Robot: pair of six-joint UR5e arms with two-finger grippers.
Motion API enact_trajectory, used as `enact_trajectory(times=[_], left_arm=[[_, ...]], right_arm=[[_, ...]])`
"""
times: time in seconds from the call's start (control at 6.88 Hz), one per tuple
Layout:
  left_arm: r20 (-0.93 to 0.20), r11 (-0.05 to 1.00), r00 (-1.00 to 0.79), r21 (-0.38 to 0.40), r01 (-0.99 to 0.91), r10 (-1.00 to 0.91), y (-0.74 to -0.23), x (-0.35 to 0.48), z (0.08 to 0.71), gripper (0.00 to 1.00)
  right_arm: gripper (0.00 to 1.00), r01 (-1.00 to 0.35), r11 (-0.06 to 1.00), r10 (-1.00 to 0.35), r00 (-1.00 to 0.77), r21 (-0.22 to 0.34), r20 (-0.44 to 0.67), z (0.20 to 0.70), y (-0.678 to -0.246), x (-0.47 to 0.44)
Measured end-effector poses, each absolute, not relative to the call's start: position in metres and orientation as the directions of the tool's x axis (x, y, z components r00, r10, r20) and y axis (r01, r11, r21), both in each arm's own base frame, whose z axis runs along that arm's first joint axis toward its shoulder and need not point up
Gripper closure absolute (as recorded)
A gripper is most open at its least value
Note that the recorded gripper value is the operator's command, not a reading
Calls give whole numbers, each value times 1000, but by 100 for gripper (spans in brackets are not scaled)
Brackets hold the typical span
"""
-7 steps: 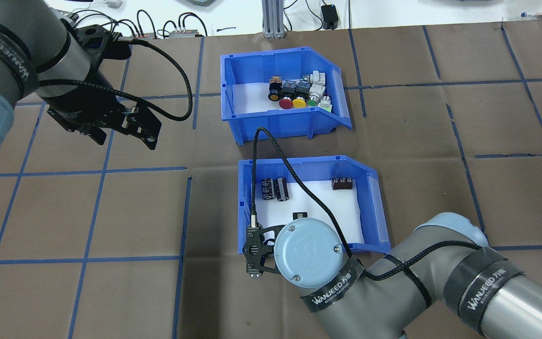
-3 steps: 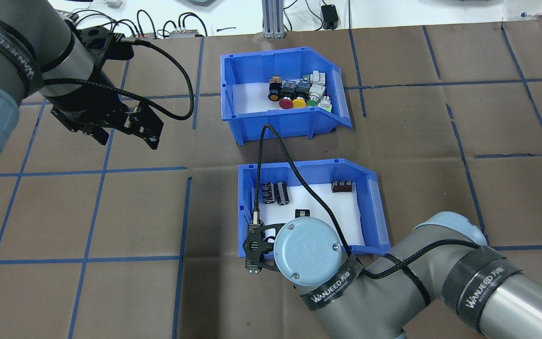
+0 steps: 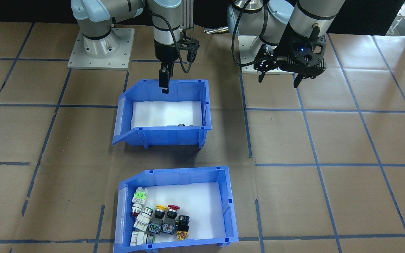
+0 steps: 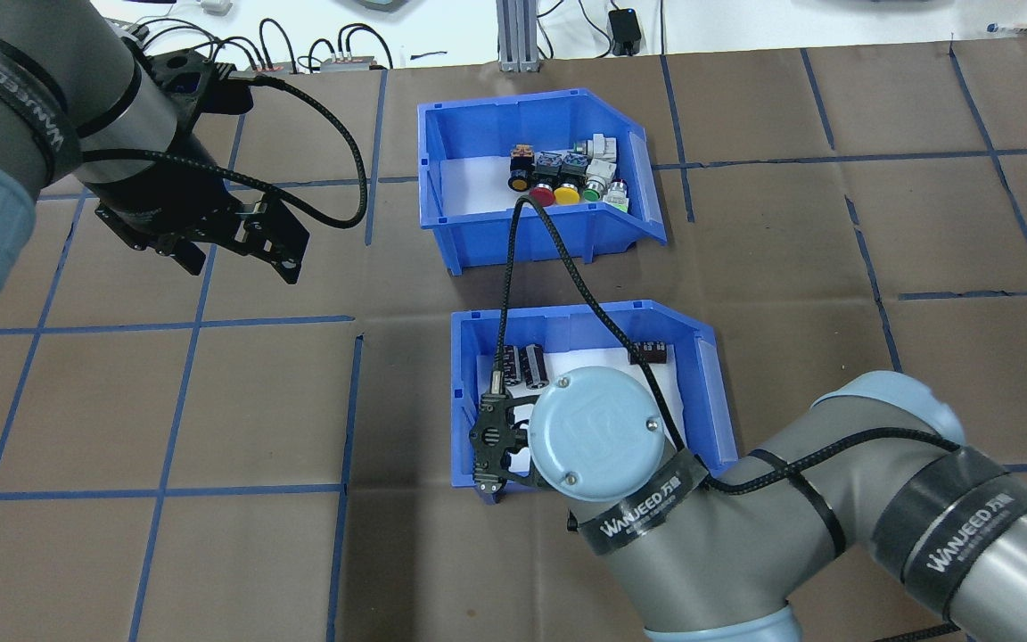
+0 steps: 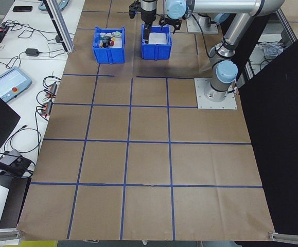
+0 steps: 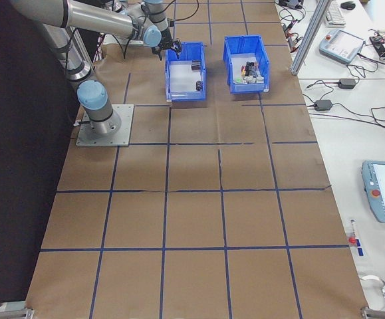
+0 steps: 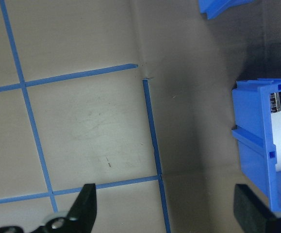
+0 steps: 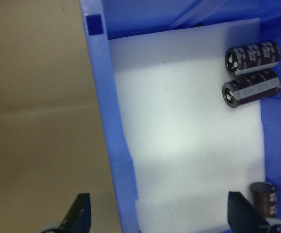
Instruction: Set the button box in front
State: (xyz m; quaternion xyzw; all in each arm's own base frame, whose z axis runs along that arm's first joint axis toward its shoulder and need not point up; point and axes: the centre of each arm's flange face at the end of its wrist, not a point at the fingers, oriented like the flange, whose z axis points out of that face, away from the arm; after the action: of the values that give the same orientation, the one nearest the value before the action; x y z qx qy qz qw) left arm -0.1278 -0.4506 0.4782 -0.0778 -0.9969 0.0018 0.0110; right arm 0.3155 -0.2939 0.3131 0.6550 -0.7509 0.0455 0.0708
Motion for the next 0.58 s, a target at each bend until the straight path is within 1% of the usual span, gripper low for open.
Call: enact_trajectory(times=[0.29, 0.58], left_arm=[[25, 988, -988, 18, 156, 155, -447, -128, 477, 0], [29, 987, -988, 37, 154, 153, -446, -128, 475, 0]], right_arm=[[0, -966, 257, -958, -249, 37, 140, 354, -336, 280], [0, -885, 466, -873, -459, 3, 166, 387, -392, 218]])
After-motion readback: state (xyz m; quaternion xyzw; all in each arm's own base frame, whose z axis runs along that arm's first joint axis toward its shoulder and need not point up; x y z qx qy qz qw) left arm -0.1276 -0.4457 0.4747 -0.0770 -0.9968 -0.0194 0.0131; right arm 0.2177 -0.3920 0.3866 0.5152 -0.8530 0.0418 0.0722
